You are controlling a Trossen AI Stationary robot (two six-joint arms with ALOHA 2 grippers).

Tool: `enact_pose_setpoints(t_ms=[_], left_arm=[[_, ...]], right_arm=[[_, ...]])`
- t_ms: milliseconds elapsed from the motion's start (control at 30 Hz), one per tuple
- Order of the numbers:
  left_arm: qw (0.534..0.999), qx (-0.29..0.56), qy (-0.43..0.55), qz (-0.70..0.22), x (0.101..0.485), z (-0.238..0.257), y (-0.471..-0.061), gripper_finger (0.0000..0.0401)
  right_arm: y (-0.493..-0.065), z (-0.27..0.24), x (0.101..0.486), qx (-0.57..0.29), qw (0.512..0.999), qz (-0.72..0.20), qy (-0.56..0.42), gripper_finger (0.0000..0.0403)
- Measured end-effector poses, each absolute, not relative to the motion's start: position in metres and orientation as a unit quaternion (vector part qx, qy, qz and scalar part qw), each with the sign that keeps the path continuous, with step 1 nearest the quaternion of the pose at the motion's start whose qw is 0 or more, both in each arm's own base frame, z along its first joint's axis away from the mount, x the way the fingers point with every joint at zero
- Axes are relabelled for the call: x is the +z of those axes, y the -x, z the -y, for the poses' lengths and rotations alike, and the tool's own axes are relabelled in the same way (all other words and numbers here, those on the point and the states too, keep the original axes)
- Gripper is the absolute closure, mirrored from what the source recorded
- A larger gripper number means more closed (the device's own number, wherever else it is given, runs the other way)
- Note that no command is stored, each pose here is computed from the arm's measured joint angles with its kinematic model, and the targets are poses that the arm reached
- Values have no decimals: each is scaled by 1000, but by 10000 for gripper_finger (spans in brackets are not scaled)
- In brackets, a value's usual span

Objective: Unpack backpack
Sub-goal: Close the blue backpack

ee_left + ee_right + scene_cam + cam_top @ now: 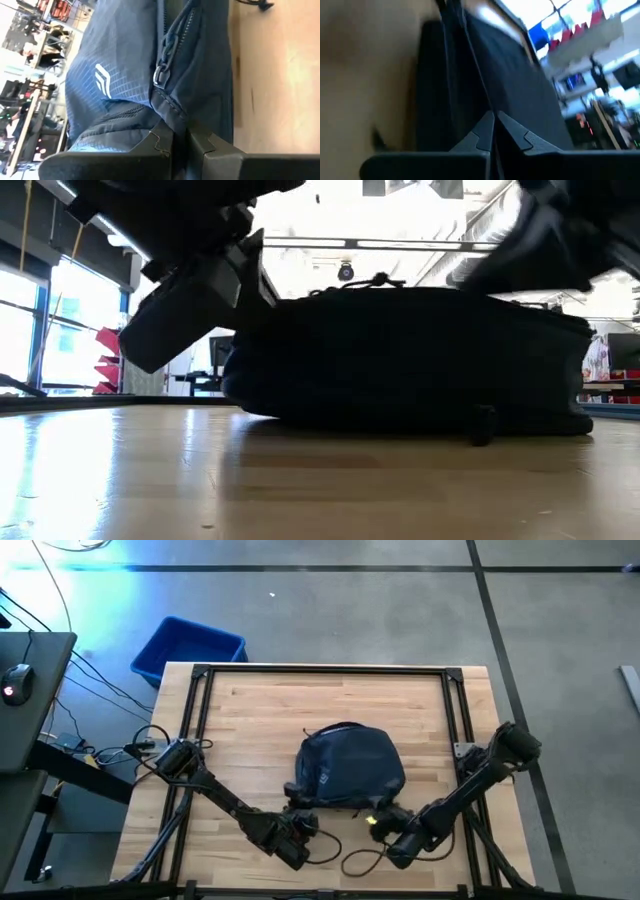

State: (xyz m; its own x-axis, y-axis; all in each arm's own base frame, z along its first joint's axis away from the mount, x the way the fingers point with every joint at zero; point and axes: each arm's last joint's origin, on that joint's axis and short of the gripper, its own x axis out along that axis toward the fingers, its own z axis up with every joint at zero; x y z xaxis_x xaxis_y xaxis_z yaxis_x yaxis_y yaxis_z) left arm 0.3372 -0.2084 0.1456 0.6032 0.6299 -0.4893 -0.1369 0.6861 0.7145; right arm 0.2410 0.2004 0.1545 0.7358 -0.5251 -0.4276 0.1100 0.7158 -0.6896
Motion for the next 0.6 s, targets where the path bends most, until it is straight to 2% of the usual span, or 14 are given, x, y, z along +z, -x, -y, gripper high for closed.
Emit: enact_pose_setpoints(t_ms=[167,300,467,600], left_arm=[[832,244,-309,-391,144,205,-334,401],[838,240,-305,-385,145,206,-336,401],[847,230,-303,-370,147,209,-341,401],[849,226,-305,-368,147,210,-343,401]], right_arm=[[-212,-199,153,-190,859,-352,319,403],[-214,-211,153,-157,878,-338,301,403],[-241,-232,165,-36,910,-293,292,396],[-263,-230,174,38,921,-266,280,354]])
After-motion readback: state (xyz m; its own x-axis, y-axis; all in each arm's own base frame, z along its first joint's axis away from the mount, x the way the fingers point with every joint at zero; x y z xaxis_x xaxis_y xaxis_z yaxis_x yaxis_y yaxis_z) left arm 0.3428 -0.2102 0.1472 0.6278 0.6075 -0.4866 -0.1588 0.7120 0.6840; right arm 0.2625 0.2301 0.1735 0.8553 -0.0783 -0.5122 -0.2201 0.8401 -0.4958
